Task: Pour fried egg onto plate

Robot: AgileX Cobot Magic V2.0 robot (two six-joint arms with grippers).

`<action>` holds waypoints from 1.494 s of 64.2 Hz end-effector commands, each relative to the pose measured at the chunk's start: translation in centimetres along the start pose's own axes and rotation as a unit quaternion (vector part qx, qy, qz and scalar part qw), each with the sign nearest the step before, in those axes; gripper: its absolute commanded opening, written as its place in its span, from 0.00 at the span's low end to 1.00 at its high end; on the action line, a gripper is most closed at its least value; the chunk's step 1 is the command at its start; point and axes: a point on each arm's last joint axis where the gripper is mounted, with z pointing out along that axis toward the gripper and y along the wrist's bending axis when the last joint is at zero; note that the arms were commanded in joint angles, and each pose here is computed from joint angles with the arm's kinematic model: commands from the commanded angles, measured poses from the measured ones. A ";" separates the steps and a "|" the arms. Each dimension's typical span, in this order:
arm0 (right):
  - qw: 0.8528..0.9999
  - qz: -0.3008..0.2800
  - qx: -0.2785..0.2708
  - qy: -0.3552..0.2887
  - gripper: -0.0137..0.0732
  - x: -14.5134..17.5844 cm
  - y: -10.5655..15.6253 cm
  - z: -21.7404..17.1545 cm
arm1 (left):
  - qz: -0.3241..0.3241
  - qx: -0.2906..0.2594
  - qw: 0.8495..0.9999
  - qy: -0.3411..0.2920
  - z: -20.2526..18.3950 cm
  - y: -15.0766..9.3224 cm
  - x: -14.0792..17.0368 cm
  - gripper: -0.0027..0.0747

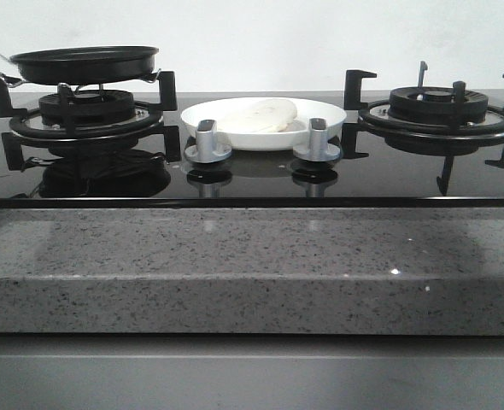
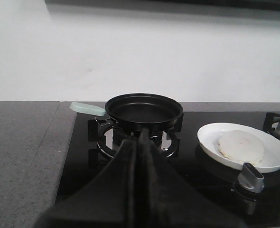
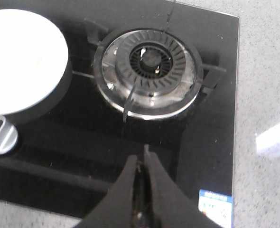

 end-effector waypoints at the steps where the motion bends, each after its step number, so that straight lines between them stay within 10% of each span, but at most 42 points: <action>1: 0.997 -0.002 0.001 -0.083 0.09 0.9 -0.1 -2.1 | -0.010 0.003 0.999 -0.043 0.0 0.0 -1.4 0.01; 47: 0.956 0.000 -0.003 -0.294 0.09 17.7 0.2 -6.9 | -0.010 0.003 0.999 -0.040 0.0 0.0 -1.3 0.01; 96: 0.950 0.001 -0.003 -0.311 0.09 19.3 0.2 -6.9 | -0.010 0.003 0.999 -0.040 0.0 0.0 -1.3 0.01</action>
